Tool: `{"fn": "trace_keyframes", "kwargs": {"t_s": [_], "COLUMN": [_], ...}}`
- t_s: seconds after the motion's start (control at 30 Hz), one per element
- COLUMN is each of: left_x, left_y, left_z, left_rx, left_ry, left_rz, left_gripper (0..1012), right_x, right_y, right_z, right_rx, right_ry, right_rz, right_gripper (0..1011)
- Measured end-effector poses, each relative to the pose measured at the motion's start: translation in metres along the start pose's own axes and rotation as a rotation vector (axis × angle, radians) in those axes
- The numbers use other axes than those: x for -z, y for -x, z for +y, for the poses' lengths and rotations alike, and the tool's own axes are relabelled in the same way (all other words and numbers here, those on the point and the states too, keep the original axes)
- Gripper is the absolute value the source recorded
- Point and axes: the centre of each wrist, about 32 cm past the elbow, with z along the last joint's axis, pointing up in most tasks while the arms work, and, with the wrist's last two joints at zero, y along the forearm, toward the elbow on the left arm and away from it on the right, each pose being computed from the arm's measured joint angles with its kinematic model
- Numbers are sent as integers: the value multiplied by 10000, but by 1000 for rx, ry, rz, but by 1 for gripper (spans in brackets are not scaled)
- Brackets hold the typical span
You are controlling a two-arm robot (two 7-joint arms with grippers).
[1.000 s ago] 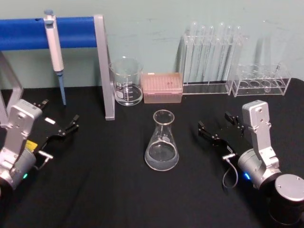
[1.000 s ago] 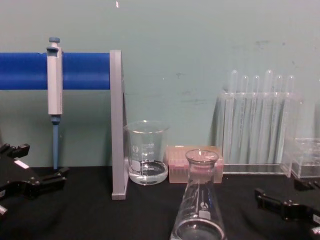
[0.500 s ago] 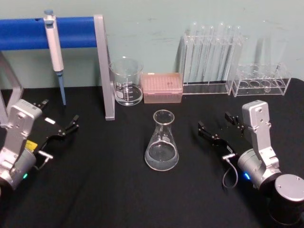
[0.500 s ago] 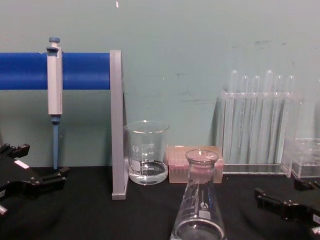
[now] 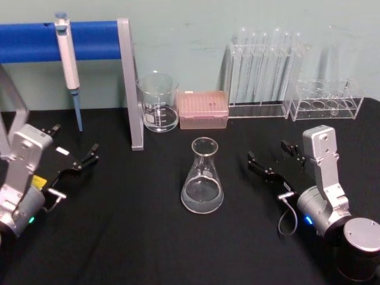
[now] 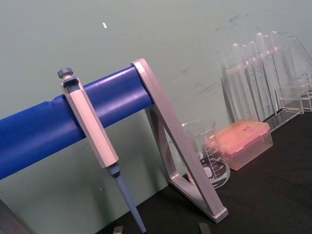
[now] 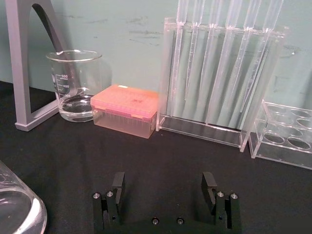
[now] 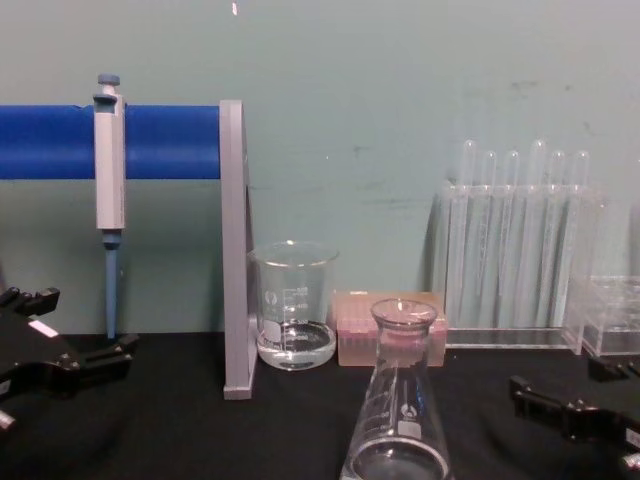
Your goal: Grasp the erlenmeyer flask with one hand, shake it three times, then place it back.
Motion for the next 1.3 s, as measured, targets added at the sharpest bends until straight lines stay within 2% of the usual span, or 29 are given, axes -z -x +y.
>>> {"fn": "trace_keyframes", "kwargs": {"t_s": [1.3], "left_x": [0], "left_y": [0], "left_z": [0], "left_rx": [0], "left_ry": [0], "left_rz": [0], "left_gripper": [1001], "right_x": [0], "right_y": [0], "right_z": [0], "right_rx": [0], "right_ry": [0], "right_rz": [0], "right_gripper": [1003]}}
